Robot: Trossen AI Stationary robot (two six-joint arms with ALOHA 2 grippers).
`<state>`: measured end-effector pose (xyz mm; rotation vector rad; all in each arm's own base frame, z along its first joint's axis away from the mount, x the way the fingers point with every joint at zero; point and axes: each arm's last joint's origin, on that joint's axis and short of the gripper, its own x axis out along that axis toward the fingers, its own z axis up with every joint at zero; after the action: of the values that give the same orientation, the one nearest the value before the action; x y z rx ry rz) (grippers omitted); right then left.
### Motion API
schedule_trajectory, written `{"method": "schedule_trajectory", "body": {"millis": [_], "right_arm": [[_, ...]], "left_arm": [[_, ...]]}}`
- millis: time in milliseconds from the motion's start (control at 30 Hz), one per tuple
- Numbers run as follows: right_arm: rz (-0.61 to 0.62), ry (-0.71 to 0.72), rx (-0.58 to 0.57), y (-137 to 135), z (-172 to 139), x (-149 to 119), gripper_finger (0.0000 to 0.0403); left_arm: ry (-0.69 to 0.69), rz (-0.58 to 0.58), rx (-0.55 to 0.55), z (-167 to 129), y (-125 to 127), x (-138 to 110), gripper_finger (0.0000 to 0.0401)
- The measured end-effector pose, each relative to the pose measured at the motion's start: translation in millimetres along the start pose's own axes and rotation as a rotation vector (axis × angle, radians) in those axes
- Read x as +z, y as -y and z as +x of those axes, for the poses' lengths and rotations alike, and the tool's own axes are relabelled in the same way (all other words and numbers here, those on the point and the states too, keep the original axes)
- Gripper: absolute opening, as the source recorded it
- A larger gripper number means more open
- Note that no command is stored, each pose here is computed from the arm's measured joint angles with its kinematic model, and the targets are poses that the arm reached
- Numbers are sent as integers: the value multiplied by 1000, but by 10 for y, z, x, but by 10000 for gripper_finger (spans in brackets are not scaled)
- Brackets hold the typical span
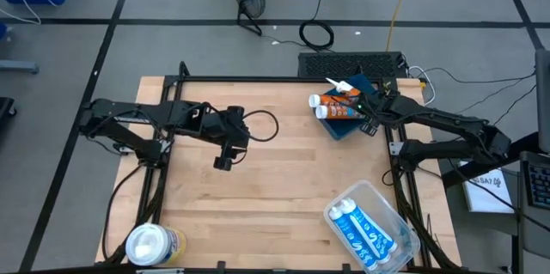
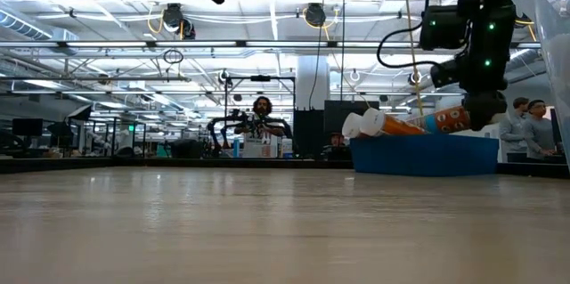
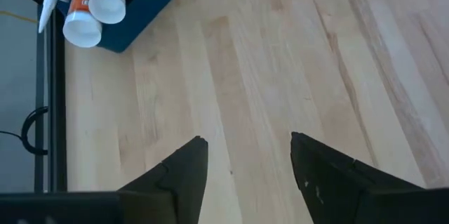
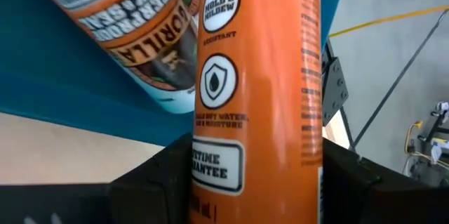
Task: Pick & place silicon tubes, Sealant and Lysol wipes
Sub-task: Put the orange sealant into the blue bin
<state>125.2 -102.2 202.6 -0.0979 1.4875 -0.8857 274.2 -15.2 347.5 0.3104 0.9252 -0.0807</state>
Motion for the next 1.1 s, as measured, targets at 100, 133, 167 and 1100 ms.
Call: {"method": "schedule_trajectory", "body": {"millis": [100,133,167,1100], "right_arm": [[-8,9,-6,-14,75,-9,205],[-15,18,-9,-23,102,-8,205],[-22,28,-13,-35,130,-8,205],[-117,278,-78,44,29,86,204]], "left_arm": [[0,1,0,0,0,0,203],[0,2,0,0,0,0,205],[0,4,0,0,0,0,206],[-1,28,1,3,0,-1,207]]}}
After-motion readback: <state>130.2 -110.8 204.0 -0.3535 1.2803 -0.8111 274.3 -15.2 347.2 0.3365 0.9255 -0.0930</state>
